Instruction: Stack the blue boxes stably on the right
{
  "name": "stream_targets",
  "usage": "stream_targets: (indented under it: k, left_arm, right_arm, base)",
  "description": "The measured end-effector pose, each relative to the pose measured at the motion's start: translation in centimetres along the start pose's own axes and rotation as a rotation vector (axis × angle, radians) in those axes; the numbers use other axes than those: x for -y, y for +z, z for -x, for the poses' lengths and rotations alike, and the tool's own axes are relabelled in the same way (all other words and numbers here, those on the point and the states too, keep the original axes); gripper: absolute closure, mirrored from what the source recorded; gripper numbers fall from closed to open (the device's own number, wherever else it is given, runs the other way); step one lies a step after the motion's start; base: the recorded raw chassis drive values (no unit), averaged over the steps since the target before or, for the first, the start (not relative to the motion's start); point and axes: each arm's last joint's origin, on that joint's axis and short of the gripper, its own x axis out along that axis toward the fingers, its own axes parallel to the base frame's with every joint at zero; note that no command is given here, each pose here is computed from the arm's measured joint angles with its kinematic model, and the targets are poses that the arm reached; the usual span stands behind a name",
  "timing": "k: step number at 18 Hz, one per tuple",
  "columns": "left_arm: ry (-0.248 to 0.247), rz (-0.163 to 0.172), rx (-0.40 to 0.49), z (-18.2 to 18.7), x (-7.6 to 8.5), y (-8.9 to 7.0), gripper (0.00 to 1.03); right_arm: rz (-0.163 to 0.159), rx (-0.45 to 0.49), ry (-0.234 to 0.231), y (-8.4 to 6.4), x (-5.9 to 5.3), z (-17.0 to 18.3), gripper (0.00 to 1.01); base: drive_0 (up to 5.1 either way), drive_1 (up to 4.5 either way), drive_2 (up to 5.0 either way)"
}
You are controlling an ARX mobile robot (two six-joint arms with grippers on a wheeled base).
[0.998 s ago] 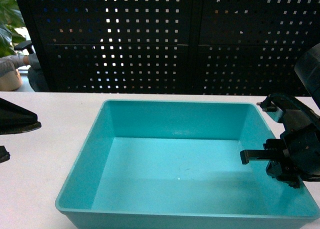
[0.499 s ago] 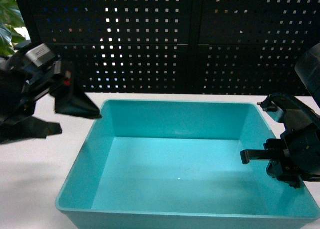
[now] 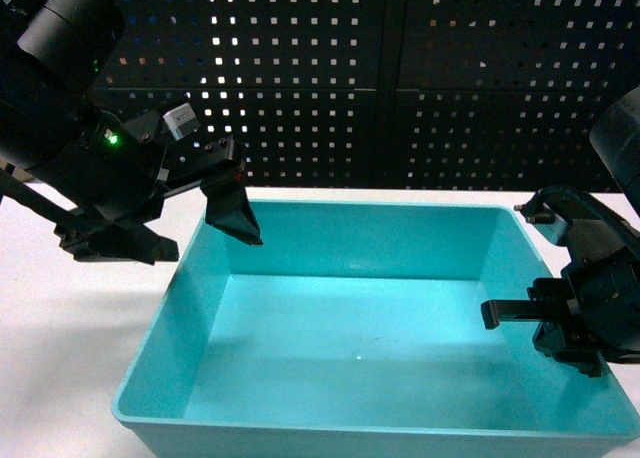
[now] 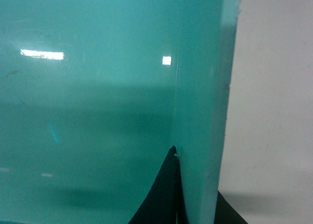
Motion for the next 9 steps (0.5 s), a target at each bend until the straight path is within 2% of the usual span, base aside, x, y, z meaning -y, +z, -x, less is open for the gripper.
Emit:
stream_targets:
  k: [2, 4, 6, 9]
  left_arm:
    - [0.034, -0.033, -0.007, 0.0, -0.5, -0.6, 0.05]
    - [0.070, -0.048, -0.028, -0.5, -1.4, -2.0, 0.05]
    - [0.079, -0.065, -0.035, -0.8, -2.0, -2.6, 0.05]
    - [0.067, -0.137, 0.013, -1.5, -1.3, -2.6, 0.05]
  right_arm:
    - [0.000, 0.000, 0.000, 0.0, 0.0, 0.0, 0.99]
    - [0.000, 0.000, -0.001, 0.0, 0.0, 0.0, 0.99]
    - [-0.001, 0.000, -0.002, 0.0, 0.0, 0.0, 0.99]
    - [0.000, 0.000, -0.002, 0.0, 0.0, 0.0, 0.99]
  base:
    - [0.0, 0.00, 0.0]
    - [0.0, 0.00, 0.0]
    - [0.0, 0.00, 0.0]
    - [0.0, 0.00, 0.0]
